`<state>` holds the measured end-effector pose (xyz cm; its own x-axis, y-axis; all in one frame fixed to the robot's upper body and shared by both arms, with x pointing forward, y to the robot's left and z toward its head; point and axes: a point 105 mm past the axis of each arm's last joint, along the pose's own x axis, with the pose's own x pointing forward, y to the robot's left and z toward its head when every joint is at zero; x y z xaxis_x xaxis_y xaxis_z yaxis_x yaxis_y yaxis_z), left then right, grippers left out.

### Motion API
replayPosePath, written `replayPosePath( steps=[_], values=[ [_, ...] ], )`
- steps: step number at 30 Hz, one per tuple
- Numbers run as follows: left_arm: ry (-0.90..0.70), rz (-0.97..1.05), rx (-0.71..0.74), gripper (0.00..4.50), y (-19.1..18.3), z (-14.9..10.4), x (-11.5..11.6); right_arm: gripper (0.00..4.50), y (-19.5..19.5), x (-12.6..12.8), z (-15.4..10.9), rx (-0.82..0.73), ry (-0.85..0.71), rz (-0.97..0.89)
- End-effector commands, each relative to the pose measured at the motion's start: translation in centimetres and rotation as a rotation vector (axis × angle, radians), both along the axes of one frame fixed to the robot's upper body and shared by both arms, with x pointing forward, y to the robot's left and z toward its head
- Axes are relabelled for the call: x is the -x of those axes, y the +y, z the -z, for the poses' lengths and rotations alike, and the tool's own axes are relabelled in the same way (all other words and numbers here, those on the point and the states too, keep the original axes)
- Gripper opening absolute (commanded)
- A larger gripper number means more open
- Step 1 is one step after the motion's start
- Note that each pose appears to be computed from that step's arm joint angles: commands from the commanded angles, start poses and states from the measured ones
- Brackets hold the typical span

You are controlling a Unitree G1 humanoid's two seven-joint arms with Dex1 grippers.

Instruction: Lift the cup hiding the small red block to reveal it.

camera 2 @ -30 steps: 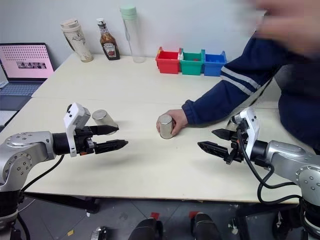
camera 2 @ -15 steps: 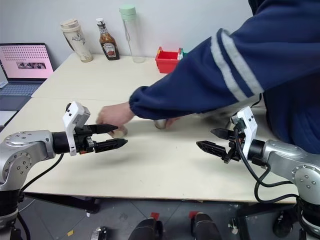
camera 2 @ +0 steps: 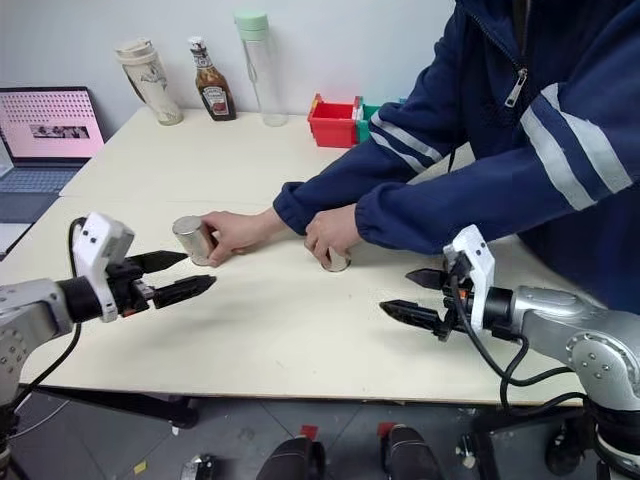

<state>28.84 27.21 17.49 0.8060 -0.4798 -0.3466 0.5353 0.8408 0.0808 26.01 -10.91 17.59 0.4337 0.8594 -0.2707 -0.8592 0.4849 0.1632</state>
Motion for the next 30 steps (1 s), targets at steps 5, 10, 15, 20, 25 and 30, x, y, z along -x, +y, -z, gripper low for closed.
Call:
replayPosePath(
  steps=[5,10,15,20,25,30],
  values=[
    [-0.214,-0.256,-0.012,4.47,3.1,-1.5,-0.1,4.5,2.3,-0.5,-2.1,-0.073,-0.102,-0.078],
    [-0.287,-0.387,-0.019,4.47,4.1,-0.6,-1.5,4.5,2.6,-0.9,-2.5,-0.077,-0.147,-0.086],
    [-0.317,-0.403,0.001,4.47,3.3,0.0,-3.2,4.5,3.1,-1.2,-4.0,-0.07,-0.312,-0.104],
    [-0.323,-0.371,0.011,4.47,1.7,1.0,-5.5,4.5,3.0,-0.7,-2.6,0.013,-0.34,-0.159],
    [-0.35,-0.395,-0.016,4.47,1.3,1.2,-7.9,4.5,3.1,-0.7,-2.9,0.001,-0.352,-0.132],
    [-0.34,-0.408,-0.019,4.47,1.1,1.9,-9.5,4.5,2.8,-0.5,-3.0,0.011,-0.356,-0.102]
  ],
)
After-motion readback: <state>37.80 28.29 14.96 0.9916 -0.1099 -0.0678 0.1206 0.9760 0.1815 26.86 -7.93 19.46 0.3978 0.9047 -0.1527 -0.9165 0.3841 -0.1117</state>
